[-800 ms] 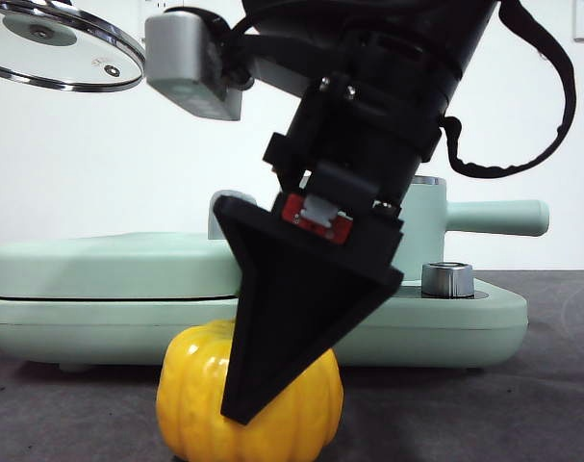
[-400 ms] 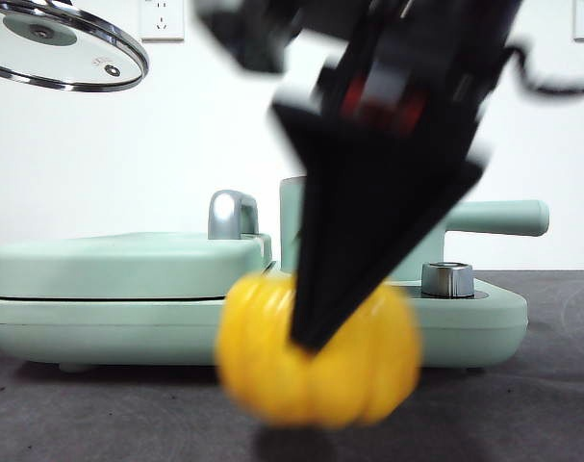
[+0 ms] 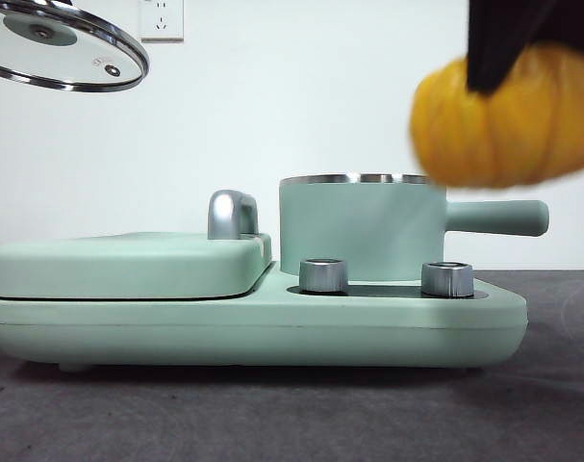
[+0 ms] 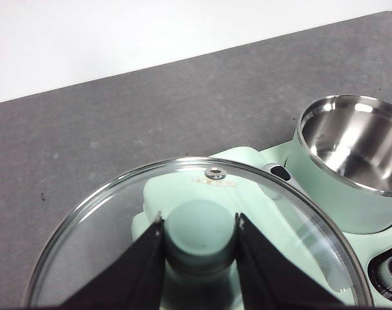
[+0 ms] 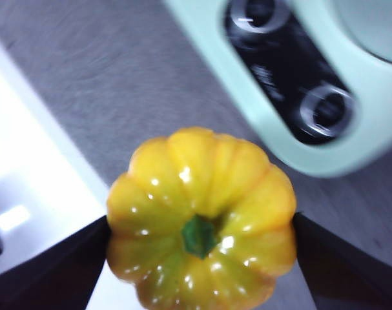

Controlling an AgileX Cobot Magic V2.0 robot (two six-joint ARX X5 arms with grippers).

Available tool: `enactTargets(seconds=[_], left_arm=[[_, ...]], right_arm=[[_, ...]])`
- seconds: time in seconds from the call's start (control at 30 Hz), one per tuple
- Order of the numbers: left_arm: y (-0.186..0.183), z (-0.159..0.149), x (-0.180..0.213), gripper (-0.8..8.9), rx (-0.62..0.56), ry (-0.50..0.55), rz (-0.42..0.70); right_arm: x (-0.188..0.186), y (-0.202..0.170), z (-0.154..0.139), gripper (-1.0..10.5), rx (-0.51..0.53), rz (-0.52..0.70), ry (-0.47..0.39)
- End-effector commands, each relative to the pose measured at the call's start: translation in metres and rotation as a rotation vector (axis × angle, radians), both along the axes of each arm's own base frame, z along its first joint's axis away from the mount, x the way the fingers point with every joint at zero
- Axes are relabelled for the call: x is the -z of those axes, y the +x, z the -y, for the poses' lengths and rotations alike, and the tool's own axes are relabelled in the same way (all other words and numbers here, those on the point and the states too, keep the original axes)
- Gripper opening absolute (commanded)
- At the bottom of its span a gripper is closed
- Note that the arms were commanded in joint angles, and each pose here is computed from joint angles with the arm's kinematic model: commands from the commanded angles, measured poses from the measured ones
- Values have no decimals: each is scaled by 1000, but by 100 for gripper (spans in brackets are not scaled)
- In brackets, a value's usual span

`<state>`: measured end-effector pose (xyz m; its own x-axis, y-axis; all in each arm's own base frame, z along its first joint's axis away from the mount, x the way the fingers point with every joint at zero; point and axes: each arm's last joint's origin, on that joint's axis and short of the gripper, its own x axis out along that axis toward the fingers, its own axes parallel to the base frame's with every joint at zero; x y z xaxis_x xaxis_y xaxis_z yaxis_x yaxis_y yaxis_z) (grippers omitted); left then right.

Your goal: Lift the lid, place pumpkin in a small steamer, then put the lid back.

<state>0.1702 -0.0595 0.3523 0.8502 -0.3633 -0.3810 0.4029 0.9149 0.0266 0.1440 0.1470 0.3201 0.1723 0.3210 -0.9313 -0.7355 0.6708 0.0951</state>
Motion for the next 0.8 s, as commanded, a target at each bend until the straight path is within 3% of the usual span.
enactTargets(seconds=[0.03, 0.37, 0.8], left_arm=[[0, 0, -8, 15, -2, -12, 49], [0, 0, -8, 15, -4, -15, 47], [0, 0, -8, 15, -10, -31, 40]], right_arm=[[-21, 8, 5, 418, 79, 2, 16], [-63, 72, 4, 418, 184, 137, 36], [-36, 175, -35, 418, 214, 175, 47]])
